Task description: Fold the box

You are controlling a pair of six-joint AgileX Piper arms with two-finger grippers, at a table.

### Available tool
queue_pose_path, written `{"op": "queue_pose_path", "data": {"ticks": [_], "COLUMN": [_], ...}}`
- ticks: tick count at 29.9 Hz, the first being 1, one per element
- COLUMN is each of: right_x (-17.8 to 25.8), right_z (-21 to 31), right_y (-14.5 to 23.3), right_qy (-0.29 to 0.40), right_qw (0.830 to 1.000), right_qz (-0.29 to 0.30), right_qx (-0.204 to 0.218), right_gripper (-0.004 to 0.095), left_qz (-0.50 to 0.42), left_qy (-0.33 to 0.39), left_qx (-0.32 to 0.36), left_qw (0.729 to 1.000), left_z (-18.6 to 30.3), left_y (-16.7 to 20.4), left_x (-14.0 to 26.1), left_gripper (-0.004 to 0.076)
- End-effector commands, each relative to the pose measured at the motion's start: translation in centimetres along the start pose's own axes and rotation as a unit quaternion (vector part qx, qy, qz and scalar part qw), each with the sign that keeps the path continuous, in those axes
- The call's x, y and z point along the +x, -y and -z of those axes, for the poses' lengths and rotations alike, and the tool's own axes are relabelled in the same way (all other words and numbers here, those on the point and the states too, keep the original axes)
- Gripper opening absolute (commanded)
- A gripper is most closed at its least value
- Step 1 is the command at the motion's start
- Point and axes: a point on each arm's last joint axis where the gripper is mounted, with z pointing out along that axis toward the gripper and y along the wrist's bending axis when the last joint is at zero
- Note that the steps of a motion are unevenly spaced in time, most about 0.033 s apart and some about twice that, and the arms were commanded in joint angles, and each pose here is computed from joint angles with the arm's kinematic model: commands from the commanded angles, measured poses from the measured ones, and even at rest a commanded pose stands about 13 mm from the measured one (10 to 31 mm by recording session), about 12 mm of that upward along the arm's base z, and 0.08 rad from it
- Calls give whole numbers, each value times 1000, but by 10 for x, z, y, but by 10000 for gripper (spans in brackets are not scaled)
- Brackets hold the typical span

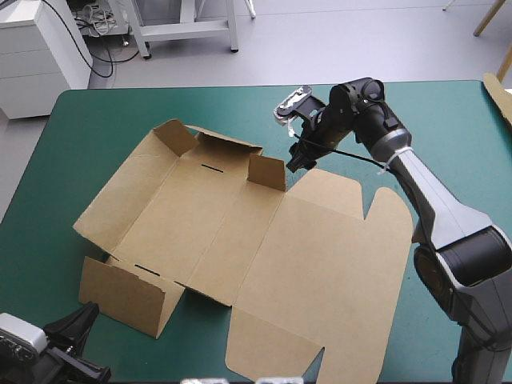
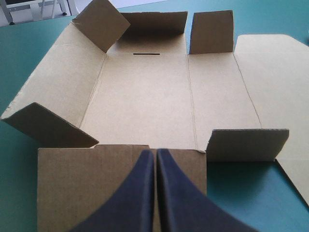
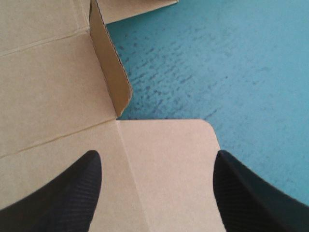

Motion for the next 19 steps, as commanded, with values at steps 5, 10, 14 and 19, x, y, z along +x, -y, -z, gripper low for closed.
{"op": "queue_pose_path", "data": {"ticks": [5, 10, 14, 19], "right_x": [-27, -32, -36, -43], "right_z": [20, 9, 2, -5], "right_y": [-11, -15, -16, -18], "right_qy": [61, 58, 65, 75], "right_qw": [998, 998, 997, 996], "right_qz": [23, 27, 31, 37], "right_qx": [16, 8, -4, -18], "right_gripper": [605, 605, 605, 605], "left_qz": [3, 3, 3, 3], "left_qy": [49, 49, 49, 49], "left_qx": [0, 0, 0, 0], "left_qw": [999, 999, 999, 999], "left_z": [6, 6, 6, 6], "left_y": [0, 0, 0, 0], "left_x": [-11, -11, -11, -11], "left_gripper": [-8, -8, -8, -8]}}
